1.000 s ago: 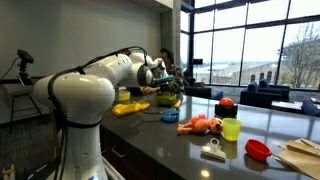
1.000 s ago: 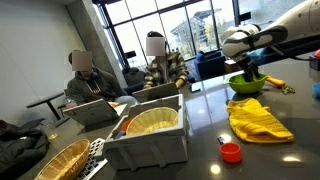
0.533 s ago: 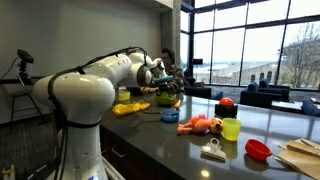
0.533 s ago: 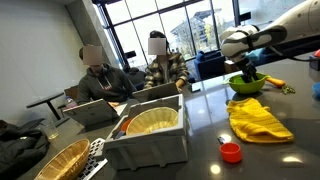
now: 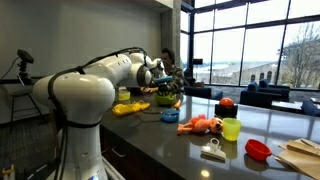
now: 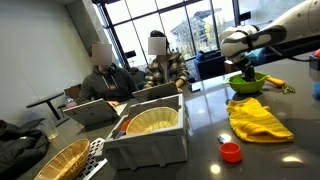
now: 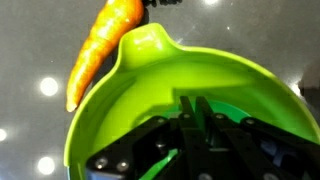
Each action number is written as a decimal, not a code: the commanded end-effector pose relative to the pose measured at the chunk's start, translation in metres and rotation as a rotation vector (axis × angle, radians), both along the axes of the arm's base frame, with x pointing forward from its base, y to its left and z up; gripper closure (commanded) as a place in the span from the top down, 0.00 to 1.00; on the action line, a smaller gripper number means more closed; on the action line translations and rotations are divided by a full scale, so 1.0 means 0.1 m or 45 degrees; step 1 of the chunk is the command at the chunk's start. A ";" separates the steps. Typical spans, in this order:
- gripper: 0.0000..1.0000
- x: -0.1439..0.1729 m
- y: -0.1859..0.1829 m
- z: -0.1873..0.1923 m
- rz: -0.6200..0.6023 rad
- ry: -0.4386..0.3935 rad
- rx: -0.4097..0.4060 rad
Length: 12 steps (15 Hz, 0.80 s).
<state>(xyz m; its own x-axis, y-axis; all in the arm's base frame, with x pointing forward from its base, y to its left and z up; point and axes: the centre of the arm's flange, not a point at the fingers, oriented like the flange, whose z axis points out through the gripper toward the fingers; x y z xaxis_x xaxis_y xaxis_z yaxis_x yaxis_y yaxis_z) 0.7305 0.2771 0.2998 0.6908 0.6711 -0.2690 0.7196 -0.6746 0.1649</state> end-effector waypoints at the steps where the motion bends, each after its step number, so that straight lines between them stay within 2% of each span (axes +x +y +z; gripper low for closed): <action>1: 0.00 0.42 0.18 0.12 0.002 0.014 0.015; 8: 0.00 0.39 0.16 0.22 -0.003 -0.008 0.010; 12: 0.00 0.32 0.16 0.47 -0.004 -0.072 0.010</action>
<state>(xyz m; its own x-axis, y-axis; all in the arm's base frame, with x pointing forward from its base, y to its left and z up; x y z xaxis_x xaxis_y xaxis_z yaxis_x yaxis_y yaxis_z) 0.7321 0.2778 0.3124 0.6964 0.6744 -0.2456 0.7162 -0.6750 0.1771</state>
